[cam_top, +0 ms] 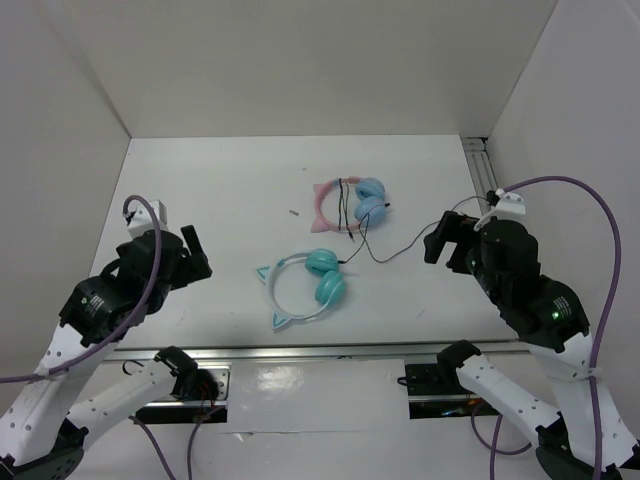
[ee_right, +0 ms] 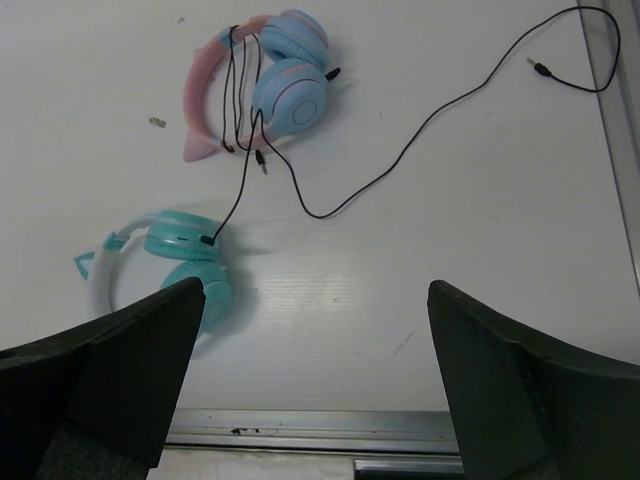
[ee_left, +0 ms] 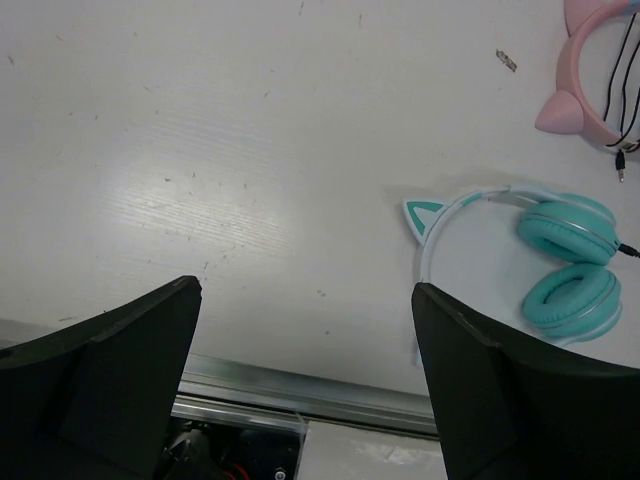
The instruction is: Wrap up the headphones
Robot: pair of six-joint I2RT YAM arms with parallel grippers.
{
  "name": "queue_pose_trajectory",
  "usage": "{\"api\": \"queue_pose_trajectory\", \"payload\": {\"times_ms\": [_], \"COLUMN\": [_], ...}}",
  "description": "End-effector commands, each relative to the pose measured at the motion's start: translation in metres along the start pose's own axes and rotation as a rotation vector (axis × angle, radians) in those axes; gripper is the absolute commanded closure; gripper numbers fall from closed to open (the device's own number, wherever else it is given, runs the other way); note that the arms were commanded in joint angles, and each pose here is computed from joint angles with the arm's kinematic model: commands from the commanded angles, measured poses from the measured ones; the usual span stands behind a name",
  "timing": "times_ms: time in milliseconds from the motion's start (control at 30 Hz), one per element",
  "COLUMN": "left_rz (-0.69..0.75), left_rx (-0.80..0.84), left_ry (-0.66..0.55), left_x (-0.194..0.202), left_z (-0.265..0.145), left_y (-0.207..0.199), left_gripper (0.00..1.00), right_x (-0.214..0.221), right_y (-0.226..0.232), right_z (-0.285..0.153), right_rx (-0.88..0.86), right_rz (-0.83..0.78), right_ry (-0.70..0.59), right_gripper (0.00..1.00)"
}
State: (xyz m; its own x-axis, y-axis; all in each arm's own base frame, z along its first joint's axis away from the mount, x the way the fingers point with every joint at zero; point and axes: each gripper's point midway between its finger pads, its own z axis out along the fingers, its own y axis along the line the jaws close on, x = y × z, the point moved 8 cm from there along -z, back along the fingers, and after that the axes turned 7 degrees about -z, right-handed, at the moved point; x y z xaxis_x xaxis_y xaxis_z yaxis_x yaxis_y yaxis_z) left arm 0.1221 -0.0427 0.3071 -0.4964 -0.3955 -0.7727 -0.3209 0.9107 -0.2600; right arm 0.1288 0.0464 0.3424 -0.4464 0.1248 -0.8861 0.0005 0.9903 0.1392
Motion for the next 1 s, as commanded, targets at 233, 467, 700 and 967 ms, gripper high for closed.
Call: {"api": "queue_pose_trajectory", "payload": {"times_ms": [233,467,700,967], "left_rz": [-0.051,-0.103,-0.062,-0.007], "left_rx": [0.15,0.276,0.026,-0.136], "left_ry": [0.191,0.386,0.407,0.375], "left_x": [0.03,0.084,0.134,0.179], "left_z": [0.025,0.061,0.101,0.152], "left_y": [-0.035,-0.076,-0.083,-0.083], "left_gripper": [0.0,0.0,0.0,0.0], "right_x": [0.003,0.022,0.035,0.033], "right_y": [0.004,0.017,0.03,0.03], "right_z": [0.01,0.033,0.045,0.04], "right_rx": [-0.02,-0.097,-0.206,-0.235], "right_rz": [-0.023,-0.01,-0.038,-0.04], "right_ry": [-0.008,0.041,0.116,0.094], "right_gripper": [0.0,0.0,0.0,0.0]}}
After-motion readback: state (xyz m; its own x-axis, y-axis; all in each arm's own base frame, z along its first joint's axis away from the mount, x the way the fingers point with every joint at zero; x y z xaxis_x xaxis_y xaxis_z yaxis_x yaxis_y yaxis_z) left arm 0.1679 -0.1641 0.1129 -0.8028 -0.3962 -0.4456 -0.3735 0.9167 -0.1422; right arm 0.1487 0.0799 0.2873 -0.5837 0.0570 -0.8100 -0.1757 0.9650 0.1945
